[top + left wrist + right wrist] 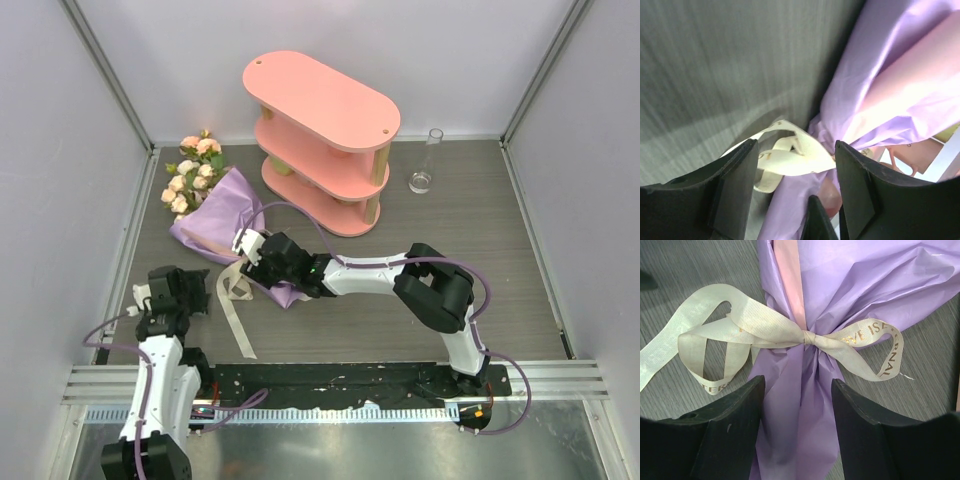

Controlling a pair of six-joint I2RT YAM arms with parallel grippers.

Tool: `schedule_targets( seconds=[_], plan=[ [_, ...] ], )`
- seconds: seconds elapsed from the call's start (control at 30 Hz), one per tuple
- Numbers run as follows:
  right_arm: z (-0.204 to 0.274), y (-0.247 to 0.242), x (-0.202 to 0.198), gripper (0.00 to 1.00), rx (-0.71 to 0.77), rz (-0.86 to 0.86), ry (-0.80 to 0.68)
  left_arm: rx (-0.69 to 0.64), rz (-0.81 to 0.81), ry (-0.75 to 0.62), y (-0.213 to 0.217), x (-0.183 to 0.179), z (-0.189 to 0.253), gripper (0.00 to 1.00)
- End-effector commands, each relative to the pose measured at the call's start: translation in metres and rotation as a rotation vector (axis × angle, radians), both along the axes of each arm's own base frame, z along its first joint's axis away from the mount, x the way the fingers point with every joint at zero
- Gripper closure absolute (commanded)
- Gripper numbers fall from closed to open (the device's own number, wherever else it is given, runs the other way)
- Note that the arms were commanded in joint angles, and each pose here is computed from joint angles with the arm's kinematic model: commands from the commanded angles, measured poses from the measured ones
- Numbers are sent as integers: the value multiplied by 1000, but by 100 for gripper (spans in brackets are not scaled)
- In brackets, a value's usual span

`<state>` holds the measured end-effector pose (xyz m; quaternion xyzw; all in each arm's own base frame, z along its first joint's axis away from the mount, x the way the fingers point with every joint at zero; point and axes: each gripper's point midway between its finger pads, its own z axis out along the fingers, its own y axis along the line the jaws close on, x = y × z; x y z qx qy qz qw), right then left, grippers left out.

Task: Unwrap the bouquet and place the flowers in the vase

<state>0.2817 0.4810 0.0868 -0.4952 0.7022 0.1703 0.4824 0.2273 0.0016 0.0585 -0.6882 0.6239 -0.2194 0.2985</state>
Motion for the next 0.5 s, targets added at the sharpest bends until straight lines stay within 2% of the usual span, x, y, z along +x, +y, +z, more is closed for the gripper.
schedule_targets(
  seconds=[0.0, 0.07, 0.13, 0.17, 0.23, 0.3, 0.37, 0.47],
  plan=[
    [38, 7, 5, 39, 94, 1, -41, 195, -73, -134, 18, 33, 39, 36],
    [37, 7, 6, 39, 92, -1, -40, 219, -100, -75, 19, 27, 30, 38],
    [36, 7, 5, 39, 92, 1, -40, 154, -39, 6, 21, 16, 14, 39],
    [36, 7, 5, 39, 88, 1, -39, 81, -29, 5, 13, 15, 8, 39],
    [34, 7, 6, 39, 85, -1, -39, 20, -44, -41, 3, 21, 9, 38],
    [35, 7, 6, 39, 87, 1, -41, -51, -30, -79, -4, 25, 12, 42],
    [35, 7, 6, 39, 84, -1, -43, -44, -42, -93, -4, 28, 21, 45],
    [36, 7, 6, 39, 84, -3, -43, 54, -94, -93, 3, 34, 41, 43]
  ],
)
